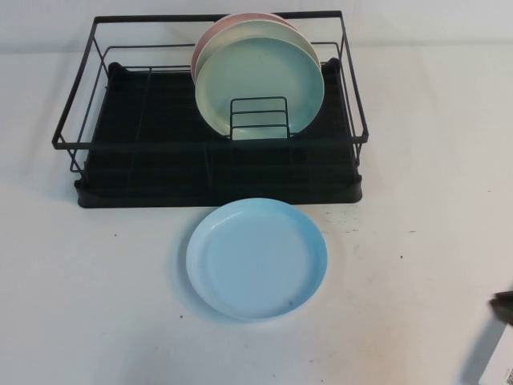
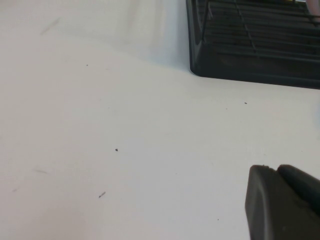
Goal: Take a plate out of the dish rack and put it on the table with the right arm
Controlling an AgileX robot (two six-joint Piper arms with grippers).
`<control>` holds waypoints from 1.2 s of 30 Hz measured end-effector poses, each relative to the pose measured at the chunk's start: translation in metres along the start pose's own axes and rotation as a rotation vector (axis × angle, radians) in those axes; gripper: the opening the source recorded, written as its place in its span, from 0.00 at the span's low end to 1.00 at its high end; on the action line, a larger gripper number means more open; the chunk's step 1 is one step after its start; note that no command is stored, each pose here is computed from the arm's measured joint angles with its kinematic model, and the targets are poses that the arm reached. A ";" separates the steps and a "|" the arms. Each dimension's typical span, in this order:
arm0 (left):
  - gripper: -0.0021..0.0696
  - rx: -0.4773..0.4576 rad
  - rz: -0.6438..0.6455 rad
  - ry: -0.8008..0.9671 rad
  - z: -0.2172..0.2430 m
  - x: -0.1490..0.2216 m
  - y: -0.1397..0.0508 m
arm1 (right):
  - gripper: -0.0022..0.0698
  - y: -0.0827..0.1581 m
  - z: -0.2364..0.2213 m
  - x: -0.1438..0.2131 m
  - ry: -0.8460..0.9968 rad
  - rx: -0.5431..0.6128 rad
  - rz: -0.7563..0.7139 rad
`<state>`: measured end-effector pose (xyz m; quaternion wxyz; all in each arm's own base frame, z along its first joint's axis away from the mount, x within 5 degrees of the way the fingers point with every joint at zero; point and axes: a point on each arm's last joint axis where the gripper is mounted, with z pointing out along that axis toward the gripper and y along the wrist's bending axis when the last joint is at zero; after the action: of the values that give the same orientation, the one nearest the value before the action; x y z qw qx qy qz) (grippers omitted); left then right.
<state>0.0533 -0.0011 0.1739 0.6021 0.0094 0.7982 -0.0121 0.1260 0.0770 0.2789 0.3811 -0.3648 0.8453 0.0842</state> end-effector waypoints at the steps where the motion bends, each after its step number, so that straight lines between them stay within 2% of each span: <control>1: 0.02 0.000 0.000 0.000 0.000 0.000 0.000 | 0.00 -0.001 -0.003 0.011 -0.046 0.044 -0.001; 6: 0.02 0.000 0.000 0.000 0.000 0.000 0.000 | 0.00 -0.002 -0.012 0.065 -0.261 0.266 0.086; 8: 0.02 0.000 0.000 0.000 0.000 0.000 0.000 | 0.00 0.000 -0.013 0.082 -0.382 0.354 0.166; 11: 0.02 0.000 0.000 0.000 0.000 0.000 0.000 | 0.00 0.001 -0.011 0.104 -0.512 0.453 0.286; 14: 0.02 0.000 0.000 0.000 0.000 0.000 0.000 | 0.00 0.003 -0.006 0.119 -0.545 0.510 0.335; 24: 0.02 0.000 0.000 0.000 0.000 0.000 0.000 | 0.00 0.012 -0.008 0.130 -0.629 0.525 0.352; 36: 0.02 0.000 0.000 0.000 0.000 0.000 0.000 | 0.00 0.011 -0.008 0.130 -0.635 0.528 0.357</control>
<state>0.0533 -0.0011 0.1739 0.6021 0.0094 0.7982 -0.0121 0.0561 0.0100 0.1915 0.6811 -0.0597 0.7288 0.0378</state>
